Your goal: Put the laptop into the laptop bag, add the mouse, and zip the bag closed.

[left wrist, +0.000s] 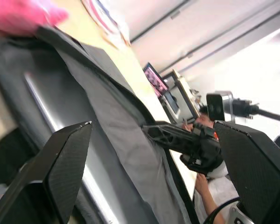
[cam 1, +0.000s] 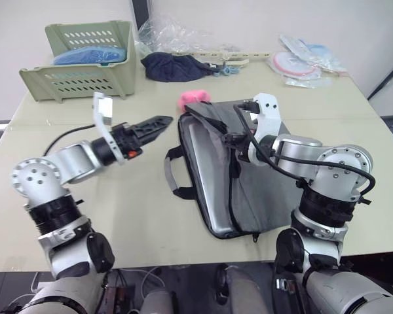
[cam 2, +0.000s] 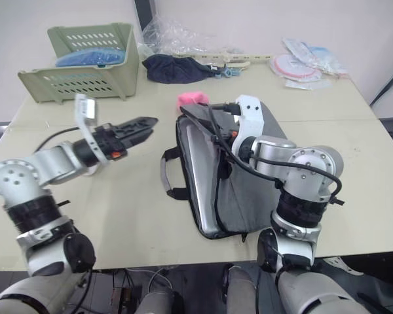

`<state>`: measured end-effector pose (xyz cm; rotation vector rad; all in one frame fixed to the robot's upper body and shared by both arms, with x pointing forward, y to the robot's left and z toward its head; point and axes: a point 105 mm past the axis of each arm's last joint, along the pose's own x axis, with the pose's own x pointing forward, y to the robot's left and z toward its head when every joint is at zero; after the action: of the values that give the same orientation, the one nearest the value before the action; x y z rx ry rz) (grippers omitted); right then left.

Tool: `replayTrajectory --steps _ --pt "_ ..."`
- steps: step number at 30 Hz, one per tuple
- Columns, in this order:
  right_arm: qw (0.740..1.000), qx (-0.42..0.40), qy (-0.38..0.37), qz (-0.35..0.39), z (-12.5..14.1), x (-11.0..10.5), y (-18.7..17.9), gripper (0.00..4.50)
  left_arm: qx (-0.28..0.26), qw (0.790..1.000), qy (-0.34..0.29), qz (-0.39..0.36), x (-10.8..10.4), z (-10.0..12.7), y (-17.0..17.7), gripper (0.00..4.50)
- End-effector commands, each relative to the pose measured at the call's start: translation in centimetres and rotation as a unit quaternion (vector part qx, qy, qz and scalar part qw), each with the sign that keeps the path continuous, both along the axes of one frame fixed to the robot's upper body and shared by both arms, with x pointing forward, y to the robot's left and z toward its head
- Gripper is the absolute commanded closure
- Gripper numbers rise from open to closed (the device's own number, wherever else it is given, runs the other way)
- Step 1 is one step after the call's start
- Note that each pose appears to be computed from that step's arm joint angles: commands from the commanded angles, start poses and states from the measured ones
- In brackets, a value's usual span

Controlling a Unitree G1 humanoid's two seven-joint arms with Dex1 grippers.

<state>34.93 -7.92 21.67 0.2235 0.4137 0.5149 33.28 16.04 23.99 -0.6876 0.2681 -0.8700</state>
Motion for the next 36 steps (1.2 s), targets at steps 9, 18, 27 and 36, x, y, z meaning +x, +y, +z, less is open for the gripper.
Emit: replayTrajectory --steps 9,18,27,36 --pt "0.999 -0.006 -0.042 0.026 1.9 -0.5 1.0 1.38 0.014 0.999 -0.038 -0.001 -0.7 1.8 1.2 0.0" --pt "0.988 -0.009 -0.129 0.089 6.3 -2.1 2.0 1.38 0.048 0.997 -0.066 0.015 -1.2 2.9 3.2 0.0" --pt "0.932 -0.119 -0.259 0.224 9.6 -4.4 -0.6 1.38 0.228 0.965 -0.106 0.07 -4.2 3.3 9.8 0.0" --pt "0.886 -0.172 -0.289 0.319 10.1 -5.4 -1.7 1.38 0.293 0.945 -0.142 0.017 -7.6 3.8 12.8 0.0"
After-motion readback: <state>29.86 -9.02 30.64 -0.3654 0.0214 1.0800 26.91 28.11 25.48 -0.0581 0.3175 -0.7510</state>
